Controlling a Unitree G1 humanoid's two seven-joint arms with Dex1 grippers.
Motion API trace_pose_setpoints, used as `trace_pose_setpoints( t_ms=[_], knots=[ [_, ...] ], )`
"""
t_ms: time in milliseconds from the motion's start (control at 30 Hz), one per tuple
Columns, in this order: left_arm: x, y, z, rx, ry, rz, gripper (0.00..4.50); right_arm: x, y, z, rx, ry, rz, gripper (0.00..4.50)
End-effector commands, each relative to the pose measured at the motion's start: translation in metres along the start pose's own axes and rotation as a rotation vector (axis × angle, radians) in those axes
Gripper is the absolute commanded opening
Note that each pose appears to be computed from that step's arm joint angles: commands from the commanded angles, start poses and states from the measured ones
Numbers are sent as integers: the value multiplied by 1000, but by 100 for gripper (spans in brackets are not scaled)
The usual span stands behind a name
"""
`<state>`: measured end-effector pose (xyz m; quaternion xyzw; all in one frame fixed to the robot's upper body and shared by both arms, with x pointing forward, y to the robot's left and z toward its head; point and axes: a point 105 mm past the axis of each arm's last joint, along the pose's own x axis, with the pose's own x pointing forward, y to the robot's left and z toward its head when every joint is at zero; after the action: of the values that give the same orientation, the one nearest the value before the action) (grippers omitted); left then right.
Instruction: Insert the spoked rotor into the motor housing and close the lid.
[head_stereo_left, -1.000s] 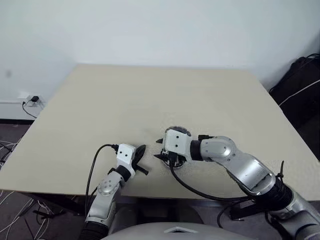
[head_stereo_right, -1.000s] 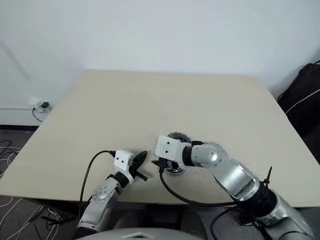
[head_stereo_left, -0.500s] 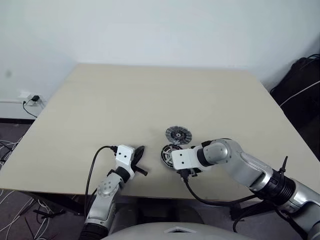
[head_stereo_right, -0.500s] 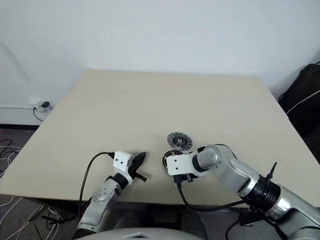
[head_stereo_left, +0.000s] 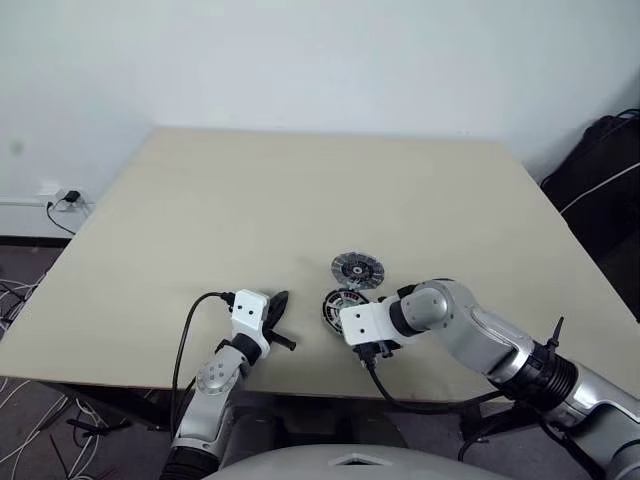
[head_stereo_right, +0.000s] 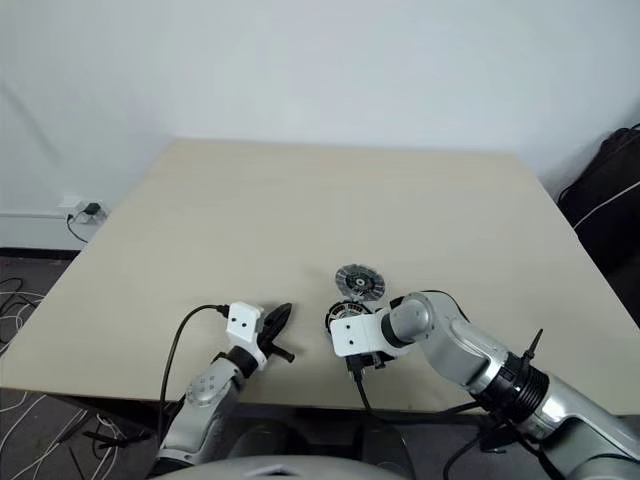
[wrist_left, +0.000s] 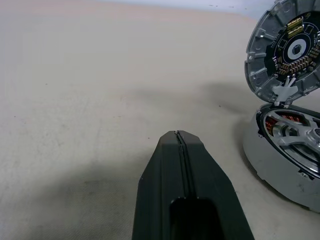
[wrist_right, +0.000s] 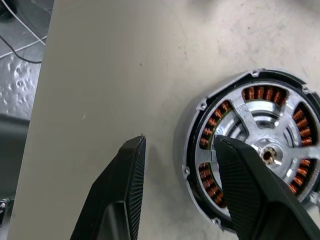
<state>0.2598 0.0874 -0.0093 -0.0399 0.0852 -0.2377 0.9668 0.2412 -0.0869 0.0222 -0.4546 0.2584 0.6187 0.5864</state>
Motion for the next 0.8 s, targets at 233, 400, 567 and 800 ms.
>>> trace_pose_setpoints(
  t_ms=[233, 400, 567, 800],
  knots=[
    [3, -1, 12, 0, -51, 3, 0, -1, -5, -1, 9, -4, -13, 137],
    [2, -1, 12, -4, -53, 9, 0, -1, -7, -1, 15, -7, -25, 8],
    [2, -2, 11, -12, -54, 11, 0, -1, -9, -2, 44, -13, -41, 5],
    [2, -4, 10, -17, -53, 14, 0, -8, -5, 0, 253, -80, -70, 5]
  ],
)
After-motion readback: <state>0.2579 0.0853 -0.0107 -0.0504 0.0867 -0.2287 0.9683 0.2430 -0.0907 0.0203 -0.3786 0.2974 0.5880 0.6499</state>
